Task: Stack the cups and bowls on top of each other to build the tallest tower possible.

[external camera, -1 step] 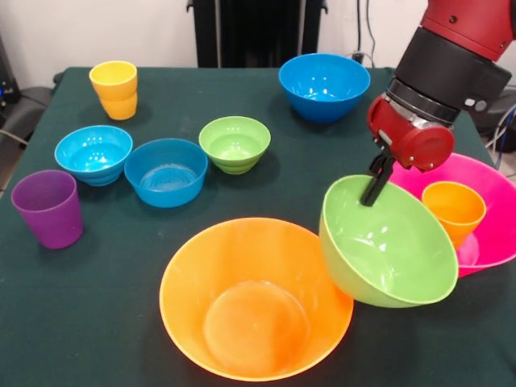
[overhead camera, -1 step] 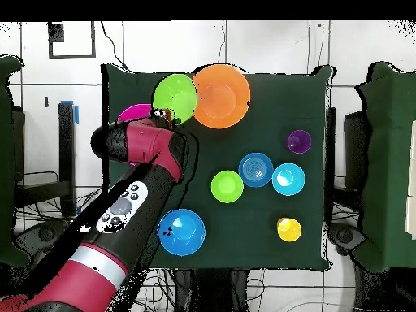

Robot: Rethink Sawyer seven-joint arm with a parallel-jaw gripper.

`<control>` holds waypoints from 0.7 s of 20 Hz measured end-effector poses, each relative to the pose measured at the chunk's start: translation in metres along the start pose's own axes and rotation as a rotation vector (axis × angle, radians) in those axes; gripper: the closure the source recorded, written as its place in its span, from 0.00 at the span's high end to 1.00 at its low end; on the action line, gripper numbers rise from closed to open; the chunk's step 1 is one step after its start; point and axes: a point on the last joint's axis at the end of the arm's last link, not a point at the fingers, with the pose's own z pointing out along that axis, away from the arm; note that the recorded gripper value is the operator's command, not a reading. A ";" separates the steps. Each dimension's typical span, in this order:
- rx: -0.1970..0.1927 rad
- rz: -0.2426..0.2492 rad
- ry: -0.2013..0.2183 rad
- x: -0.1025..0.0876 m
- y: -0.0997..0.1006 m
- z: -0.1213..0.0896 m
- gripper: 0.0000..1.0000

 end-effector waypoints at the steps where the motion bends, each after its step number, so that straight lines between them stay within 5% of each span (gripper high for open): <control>1: 0.000 -0.001 -0.003 0.000 0.000 0.000 0.00; 14: -0.017 -0.014 -0.075 -0.010 0.005 -0.022 0.00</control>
